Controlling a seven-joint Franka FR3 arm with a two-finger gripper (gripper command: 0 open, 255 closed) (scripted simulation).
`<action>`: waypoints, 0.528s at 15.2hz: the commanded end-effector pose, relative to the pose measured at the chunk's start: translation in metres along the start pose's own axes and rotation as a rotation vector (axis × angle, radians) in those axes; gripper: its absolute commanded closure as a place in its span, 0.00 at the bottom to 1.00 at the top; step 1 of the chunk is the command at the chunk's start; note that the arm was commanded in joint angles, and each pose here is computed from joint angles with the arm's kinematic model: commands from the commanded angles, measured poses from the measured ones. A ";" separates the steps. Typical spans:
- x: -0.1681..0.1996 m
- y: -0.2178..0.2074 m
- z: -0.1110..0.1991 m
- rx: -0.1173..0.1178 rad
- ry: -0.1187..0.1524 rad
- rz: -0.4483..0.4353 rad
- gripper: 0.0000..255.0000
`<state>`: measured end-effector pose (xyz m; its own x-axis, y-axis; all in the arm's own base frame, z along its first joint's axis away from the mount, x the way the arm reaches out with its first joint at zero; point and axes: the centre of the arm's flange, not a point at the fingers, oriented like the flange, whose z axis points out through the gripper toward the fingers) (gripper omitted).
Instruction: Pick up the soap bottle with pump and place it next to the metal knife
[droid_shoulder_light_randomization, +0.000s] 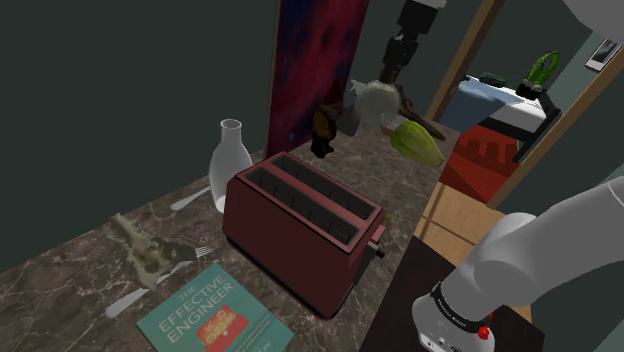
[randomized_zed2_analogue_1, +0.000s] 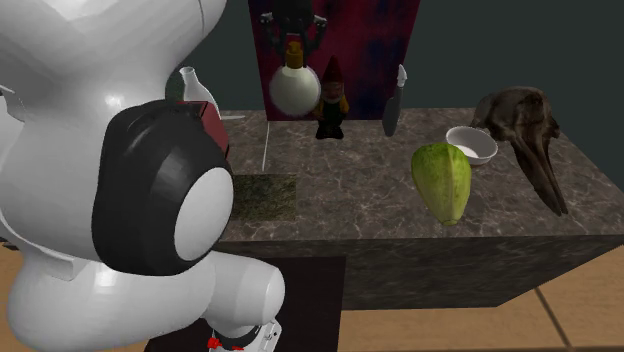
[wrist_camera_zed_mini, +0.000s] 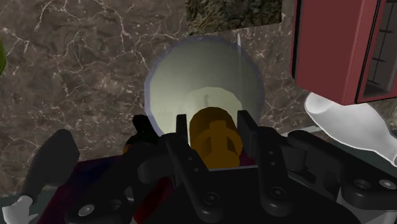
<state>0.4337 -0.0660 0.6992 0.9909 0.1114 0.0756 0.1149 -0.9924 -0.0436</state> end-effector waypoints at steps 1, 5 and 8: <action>0.018 -0.020 0.002 0.000 0.002 0.001 1.00; 0.053 -0.059 0.006 0.000 0.002 0.001 1.00; 0.080 -0.089 0.009 0.000 0.002 0.001 1.00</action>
<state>0.4982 0.0213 0.6989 0.9908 0.1118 0.0762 0.1153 -0.9924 -0.0436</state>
